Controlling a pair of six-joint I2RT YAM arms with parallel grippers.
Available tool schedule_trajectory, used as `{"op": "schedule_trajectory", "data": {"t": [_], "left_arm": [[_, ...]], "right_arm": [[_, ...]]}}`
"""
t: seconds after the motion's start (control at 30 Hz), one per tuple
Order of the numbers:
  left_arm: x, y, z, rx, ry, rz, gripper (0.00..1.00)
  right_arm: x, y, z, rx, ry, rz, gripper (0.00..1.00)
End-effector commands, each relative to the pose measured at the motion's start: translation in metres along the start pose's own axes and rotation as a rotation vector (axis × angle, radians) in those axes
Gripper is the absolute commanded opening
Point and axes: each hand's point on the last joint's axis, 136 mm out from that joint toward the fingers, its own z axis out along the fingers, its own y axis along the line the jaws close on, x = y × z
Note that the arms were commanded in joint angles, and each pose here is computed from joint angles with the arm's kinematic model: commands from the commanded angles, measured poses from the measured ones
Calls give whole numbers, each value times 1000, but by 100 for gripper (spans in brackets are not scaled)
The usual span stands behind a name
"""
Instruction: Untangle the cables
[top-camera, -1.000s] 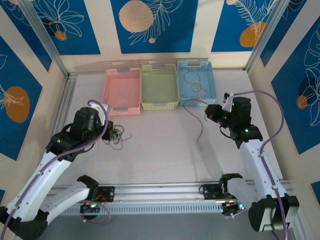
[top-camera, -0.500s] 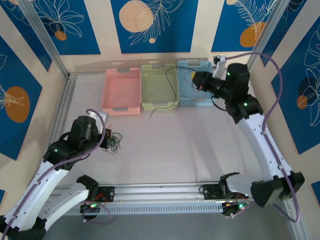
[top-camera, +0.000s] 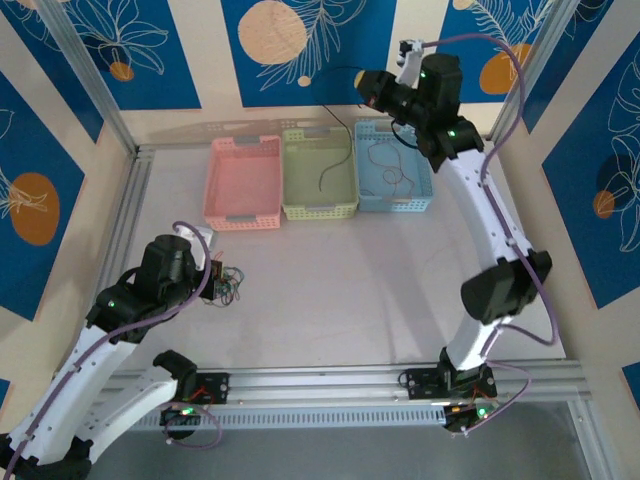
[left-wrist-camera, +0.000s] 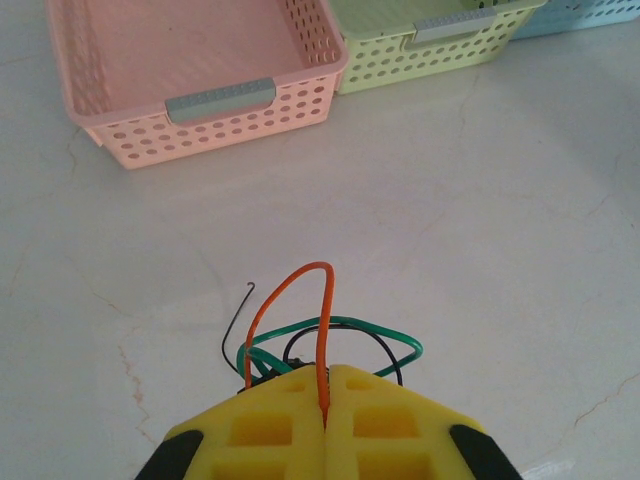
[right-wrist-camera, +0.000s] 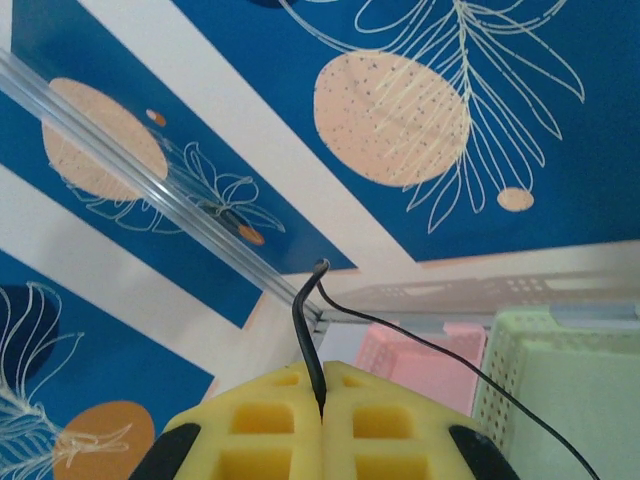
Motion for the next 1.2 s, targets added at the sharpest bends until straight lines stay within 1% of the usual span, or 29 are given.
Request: {"op": "schedule_trajectory", "data": {"t": [0.0, 0.1, 0.2, 0.33, 0.53, 0.57, 0.63, 0.77, 0.93, 1.07, 1.17], "left_arm": [[-1, 2, -1, -6, -12, 5, 0], [0, 2, -1, -3, -13, 4, 0], [0, 2, 0, -2, -13, 4, 0], [2, 2, 3, -5, -1, 5, 0], [2, 2, 4, -2, 3, 4, 0], [2, 2, 4, -1, 2, 4, 0], [3, 2, 5, -1, 6, 4, 0], [4, 1, 6, 4, 11, 5, 0], [3, 0, 5, 9, 9, 5, 0], [4, 0, 6, 10, 11, 4, 0], [4, -2, 6, 22, 11, 6, 0]], "right_arm": [[0, -10, 20, 18, 42, 41, 0], [8, -34, 44, 60, 61, 49, 0], [25, -60, 68, 102, 83, 59, 0], [61, -90, 91, 200, 166, -4, 0], [128, -139, 110, 284, 267, 59, 0], [138, -144, 112, 288, 284, 61, 4], [161, -151, 115, 288, 331, 56, 15], [185, -153, 110, 289, 384, 37, 27], [188, -146, 93, 275, 386, 10, 39], [181, -134, 75, 251, 369, -7, 40], [175, -117, 52, 222, 330, -27, 41]]}}
